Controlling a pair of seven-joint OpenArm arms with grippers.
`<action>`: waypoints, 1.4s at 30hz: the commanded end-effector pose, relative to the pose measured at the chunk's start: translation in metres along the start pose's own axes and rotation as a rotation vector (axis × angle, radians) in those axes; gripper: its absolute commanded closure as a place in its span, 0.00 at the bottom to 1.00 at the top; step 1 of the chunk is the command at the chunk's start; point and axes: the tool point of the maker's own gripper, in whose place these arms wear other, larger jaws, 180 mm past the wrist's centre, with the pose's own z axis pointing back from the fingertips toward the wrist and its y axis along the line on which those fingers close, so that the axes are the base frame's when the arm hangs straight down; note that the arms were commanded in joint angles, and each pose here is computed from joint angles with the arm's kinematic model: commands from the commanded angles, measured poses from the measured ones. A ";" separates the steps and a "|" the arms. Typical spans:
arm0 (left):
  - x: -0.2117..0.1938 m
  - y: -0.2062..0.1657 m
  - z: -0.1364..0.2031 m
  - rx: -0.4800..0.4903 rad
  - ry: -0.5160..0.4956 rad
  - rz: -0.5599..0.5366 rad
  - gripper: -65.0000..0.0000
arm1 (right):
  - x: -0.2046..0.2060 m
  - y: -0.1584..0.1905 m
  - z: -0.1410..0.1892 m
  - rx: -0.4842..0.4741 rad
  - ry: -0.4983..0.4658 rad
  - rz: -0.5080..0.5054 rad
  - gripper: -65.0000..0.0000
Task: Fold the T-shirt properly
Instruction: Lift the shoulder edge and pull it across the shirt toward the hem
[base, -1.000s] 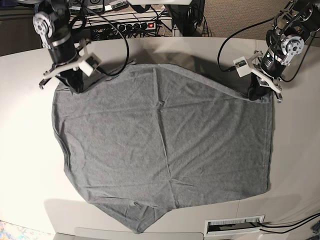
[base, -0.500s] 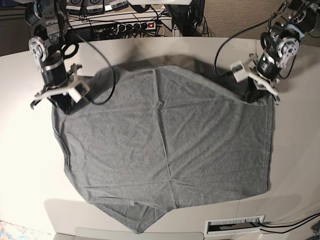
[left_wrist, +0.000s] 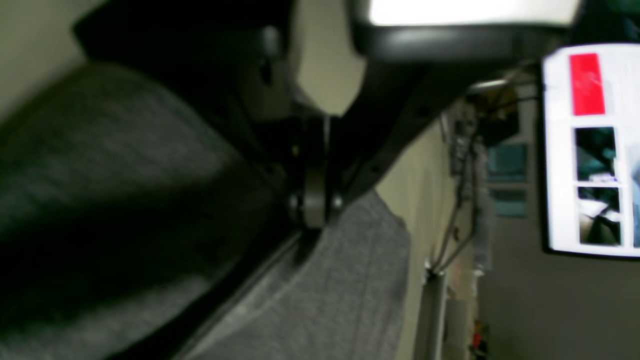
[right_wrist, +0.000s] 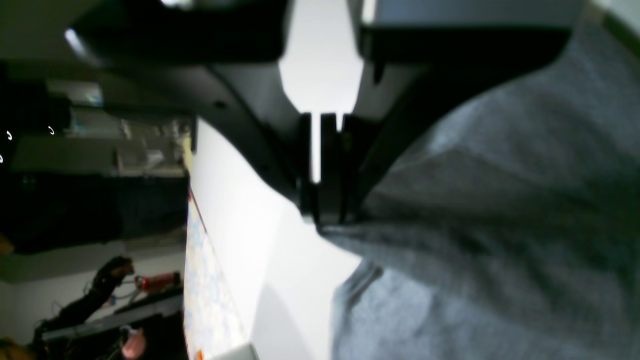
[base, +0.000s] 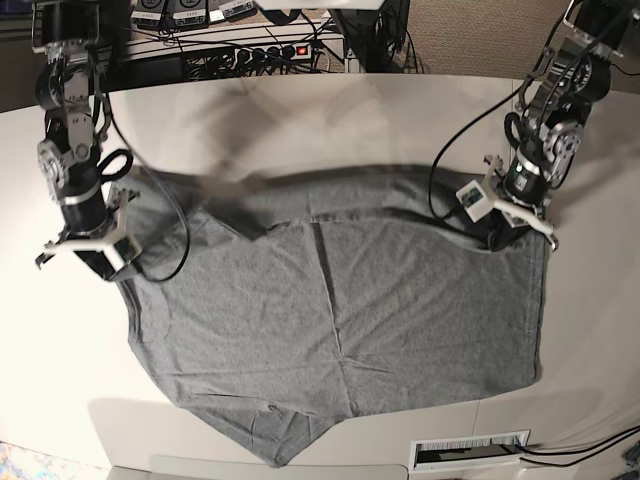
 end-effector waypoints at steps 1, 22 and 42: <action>0.005 0.020 -0.004 0.055 -0.018 -0.007 1.00 | 0.009 -0.026 -0.003 -0.064 -0.035 -0.003 1.00; -0.017 0.043 -0.042 0.091 0.019 0.048 1.00 | 0.037 -0.001 -0.100 0.008 -0.005 -0.021 1.00; -0.012 0.038 -0.044 0.082 0.010 0.094 1.00 | 0.028 0.003 -0.113 0.005 0.106 -0.007 1.00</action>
